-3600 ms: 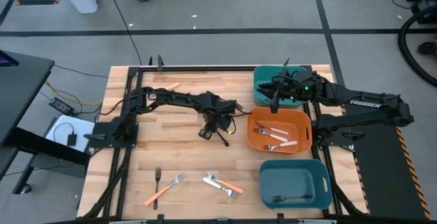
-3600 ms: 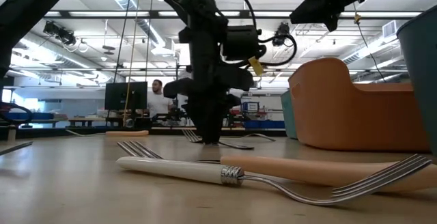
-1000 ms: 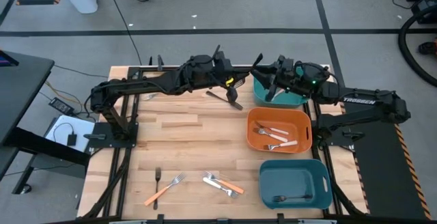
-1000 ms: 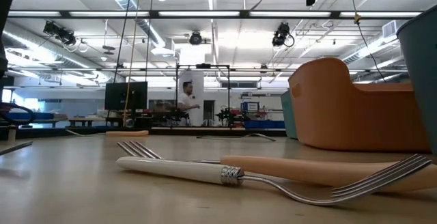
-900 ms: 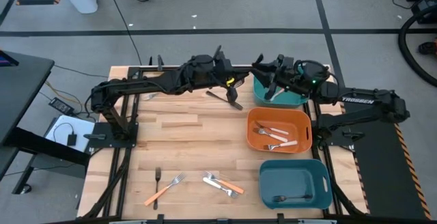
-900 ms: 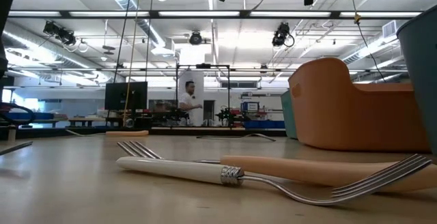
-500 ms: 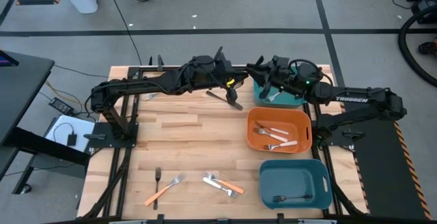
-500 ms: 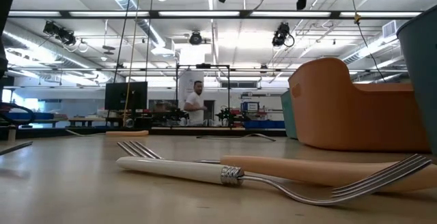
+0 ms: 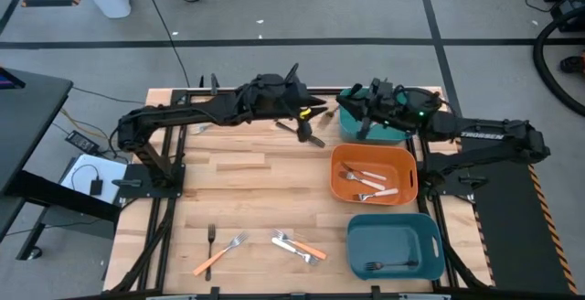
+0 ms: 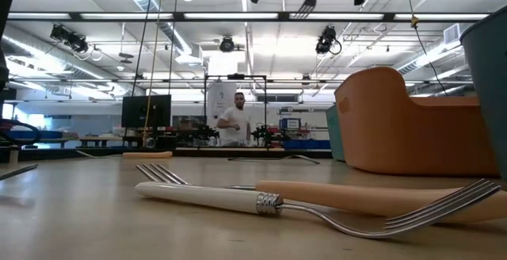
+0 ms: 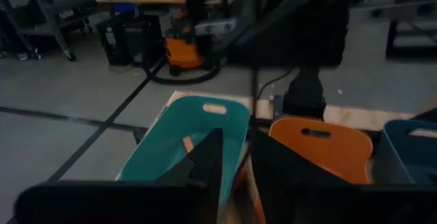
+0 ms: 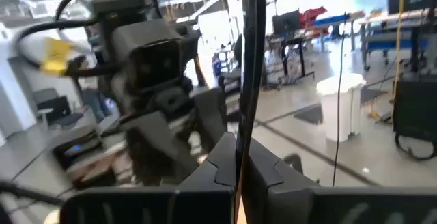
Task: Sort silverware by color (type)
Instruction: Put the black fork into the blue bin
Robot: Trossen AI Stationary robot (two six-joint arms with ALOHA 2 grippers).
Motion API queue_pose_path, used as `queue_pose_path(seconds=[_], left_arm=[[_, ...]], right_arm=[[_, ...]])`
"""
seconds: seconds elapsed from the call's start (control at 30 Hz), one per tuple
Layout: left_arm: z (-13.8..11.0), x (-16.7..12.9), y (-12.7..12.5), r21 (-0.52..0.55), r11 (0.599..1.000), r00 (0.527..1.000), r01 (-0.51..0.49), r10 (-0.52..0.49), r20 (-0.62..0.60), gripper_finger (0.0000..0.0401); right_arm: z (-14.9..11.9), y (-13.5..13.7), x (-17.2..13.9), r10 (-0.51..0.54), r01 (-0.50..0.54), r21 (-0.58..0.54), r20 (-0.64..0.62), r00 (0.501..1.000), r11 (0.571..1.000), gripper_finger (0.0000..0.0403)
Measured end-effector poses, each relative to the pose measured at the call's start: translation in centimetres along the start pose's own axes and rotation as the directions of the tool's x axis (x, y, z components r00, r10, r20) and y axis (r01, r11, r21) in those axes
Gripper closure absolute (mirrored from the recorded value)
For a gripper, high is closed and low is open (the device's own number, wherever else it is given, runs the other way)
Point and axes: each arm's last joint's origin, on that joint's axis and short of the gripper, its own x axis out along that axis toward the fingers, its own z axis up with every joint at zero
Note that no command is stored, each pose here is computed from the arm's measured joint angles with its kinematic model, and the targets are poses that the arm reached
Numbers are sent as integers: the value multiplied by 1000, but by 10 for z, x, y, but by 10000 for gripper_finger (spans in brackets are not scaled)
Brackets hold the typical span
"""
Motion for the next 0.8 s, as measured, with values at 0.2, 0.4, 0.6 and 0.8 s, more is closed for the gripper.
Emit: queue_pose_path(seconds=[0.2, 0.4, 0.6, 0.8], left_arm=[[2, -31, 15, 6, 999, 988, -32, 33, -148, 286], [-10, -53, 32, 70, 996, 934, -51, 73, -351, 285], [-21, -59, 50, 69, 991, 878, -112, 131, -461, 285], [-26, -62, 62, 65, 987, 850, -148, 160, -502, 285]], right_arm=[[-2, 11, -39, 176, -161, 87, -196, 965, 983, 397], [-22, 27, -82, 453, -278, 386, -505, 734, 880, 396], [-46, 50, -106, 627, -144, 625, -687, 366, 768, 396], [-67, 80, -116, 649, -129, 636, -754, 105, 760, 396]])
